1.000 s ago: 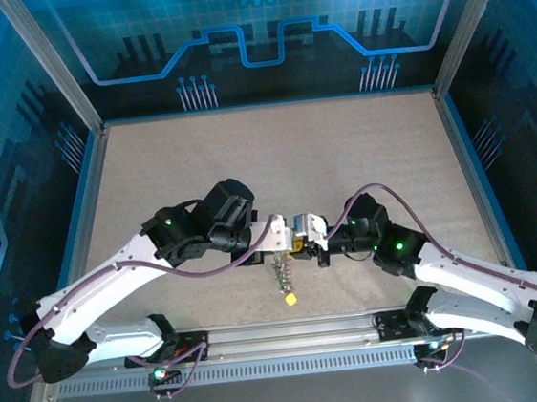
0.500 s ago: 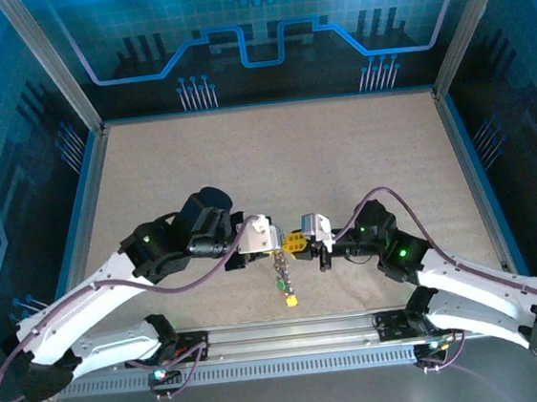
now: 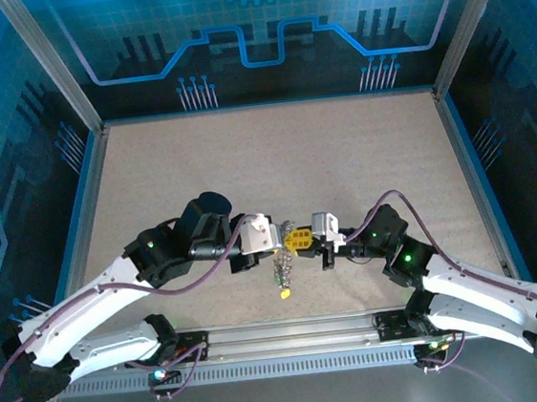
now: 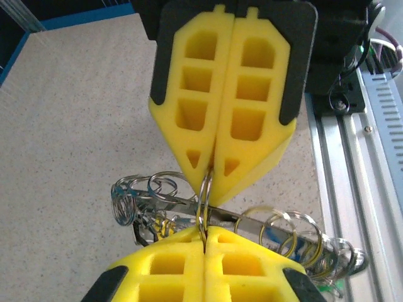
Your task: Put the keys on the keyring
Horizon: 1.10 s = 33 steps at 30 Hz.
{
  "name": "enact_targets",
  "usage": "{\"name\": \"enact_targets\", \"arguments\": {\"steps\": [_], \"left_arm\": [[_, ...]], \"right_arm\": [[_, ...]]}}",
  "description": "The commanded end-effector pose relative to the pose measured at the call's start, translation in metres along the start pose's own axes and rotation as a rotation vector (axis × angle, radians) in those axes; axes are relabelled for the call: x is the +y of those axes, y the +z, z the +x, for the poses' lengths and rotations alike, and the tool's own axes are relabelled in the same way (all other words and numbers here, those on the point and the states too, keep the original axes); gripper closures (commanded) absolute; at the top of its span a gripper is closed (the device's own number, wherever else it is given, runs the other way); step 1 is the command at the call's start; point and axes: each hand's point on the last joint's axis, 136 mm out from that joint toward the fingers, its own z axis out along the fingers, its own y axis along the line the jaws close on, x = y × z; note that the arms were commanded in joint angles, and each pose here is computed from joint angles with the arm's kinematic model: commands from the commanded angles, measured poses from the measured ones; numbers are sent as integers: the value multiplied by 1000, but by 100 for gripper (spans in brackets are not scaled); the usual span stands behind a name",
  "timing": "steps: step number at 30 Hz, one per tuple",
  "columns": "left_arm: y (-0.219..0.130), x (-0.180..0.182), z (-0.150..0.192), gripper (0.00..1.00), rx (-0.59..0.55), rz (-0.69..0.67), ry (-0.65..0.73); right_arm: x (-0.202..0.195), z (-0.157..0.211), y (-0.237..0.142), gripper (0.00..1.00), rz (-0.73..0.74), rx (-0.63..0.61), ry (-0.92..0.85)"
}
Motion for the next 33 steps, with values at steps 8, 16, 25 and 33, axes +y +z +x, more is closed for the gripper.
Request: {"name": "enact_targets", "arguments": {"steps": [8, 16, 25, 33], "left_arm": [[2, 0, 7, 92, -25, -27, 30], [2, -1, -7, 87, -120, -21, 4], [-19, -2, -22, 73, -207, -59, 12], [-12, -3, -18, 76, -183, -31, -18]], "right_arm": [[-3, -41, -6, 100, 42, -154, -29], [-3, -39, -1, 100, 52, -161, -21], [0, -27, 3, 100, 45, -111, -42], [5, -29, 5, 100, 24, -121, -50]]}}
